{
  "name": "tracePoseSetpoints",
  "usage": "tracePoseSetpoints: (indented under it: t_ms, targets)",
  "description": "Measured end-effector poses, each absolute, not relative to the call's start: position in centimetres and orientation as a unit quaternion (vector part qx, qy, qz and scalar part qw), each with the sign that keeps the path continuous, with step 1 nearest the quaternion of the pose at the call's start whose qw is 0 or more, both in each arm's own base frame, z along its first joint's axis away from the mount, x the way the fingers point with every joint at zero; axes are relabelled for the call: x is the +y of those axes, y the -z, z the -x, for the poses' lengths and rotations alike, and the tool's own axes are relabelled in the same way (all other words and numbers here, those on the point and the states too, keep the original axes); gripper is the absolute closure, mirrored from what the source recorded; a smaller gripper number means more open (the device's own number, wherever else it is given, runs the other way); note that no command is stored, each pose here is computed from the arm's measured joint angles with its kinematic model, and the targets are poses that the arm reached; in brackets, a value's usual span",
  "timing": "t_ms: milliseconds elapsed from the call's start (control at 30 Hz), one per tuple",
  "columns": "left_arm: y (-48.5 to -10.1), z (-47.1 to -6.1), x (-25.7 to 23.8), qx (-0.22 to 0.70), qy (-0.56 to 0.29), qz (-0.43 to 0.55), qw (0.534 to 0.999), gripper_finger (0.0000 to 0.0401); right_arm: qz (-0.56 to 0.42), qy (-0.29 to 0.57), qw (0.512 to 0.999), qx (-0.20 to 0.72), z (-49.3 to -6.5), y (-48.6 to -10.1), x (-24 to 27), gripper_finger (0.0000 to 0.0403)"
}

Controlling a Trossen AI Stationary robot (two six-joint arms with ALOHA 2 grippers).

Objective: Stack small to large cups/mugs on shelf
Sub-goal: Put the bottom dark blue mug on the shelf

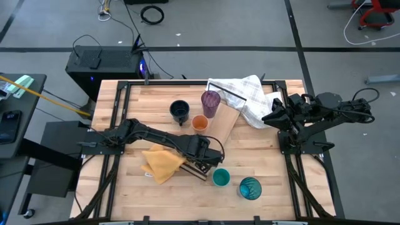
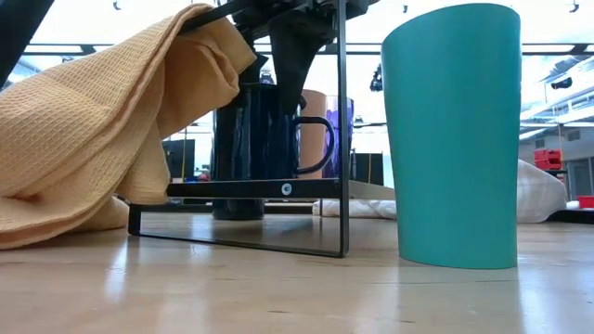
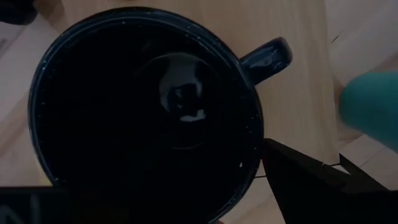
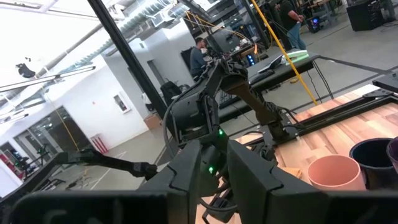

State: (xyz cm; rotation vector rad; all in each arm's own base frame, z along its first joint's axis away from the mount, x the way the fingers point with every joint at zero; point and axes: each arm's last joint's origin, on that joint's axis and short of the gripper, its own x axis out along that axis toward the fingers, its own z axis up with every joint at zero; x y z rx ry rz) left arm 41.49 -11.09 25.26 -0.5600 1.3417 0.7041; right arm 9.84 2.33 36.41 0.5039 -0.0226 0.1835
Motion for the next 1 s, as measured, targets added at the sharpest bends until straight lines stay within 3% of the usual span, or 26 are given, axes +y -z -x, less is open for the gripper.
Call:
tracePoseSetpoints:
  t_ms: [633,1000]
  targets:
    - [-25.3,-40.65,-10.77,0.616,-0.347,0.225,0.671,0.0194,-0.249,-0.091,0.964,-0.011,-9.84,-36.41,2.33,0.0316]
    - [-25.5,-40.96,-10.94,0.609,-0.326,0.232,0.685,0.0176,-0.245,-0.096,0.965,-0.01,-9.84,-36.41,2.36,0.0316]
